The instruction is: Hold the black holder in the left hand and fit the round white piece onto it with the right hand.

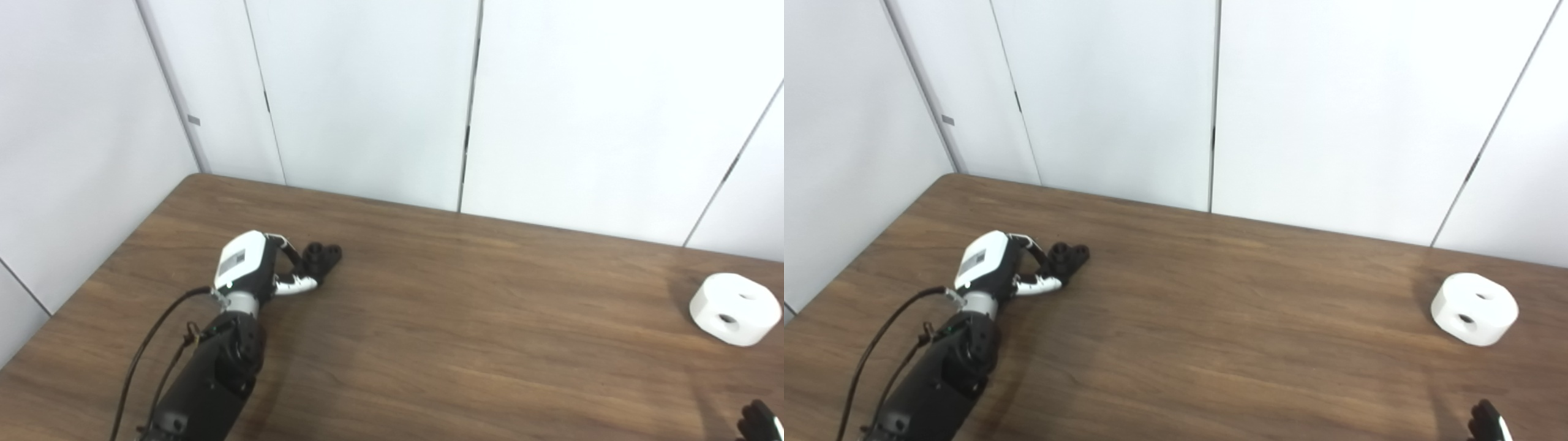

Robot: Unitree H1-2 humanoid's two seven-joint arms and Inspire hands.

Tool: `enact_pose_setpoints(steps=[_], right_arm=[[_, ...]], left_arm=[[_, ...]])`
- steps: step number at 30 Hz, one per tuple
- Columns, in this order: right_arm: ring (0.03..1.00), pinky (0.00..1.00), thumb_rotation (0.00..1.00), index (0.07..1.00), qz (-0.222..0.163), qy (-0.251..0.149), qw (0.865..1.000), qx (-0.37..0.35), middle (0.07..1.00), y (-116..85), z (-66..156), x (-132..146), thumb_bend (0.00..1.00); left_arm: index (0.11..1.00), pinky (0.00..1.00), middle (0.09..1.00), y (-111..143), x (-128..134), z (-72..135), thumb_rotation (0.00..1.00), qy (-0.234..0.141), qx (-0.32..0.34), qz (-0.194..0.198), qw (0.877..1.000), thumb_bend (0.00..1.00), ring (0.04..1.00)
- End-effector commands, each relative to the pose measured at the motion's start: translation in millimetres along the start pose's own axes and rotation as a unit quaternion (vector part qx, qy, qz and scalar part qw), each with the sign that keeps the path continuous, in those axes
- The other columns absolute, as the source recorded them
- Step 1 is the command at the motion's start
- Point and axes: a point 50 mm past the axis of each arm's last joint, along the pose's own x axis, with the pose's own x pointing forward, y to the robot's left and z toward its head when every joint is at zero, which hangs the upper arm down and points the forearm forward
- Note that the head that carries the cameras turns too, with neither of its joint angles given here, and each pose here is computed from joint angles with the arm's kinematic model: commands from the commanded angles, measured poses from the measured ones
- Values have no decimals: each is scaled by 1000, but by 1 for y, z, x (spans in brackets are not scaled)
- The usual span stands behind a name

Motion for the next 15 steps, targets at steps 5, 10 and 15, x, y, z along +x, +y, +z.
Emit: enact_pose_setpoints(steps=[5, 10, 15], right_arm=[[1000, 1000, 1000, 1000, 0, 22, 999, 25, 1000, 17, -5, -6, 633], [1000, 1000, 1000, 1000, 0, 19, 1000, 25, 1000, 19, -3, -7, 638], [1000, 1000, 1000, 1000, -2, 14, 1000, 22, 1000, 23, -2, -5, 633]], left_arm=[[491, 855, 812, -12, -26, 25, 52, -58, -8, -34, 998, 512, 897], [491, 836, 811, -27, -48, 35, 53, -97, 1, -67, 993, 513, 891], [491, 838, 800, -44, -74, 46, 50, -138, 14, -91, 986, 515, 866]])
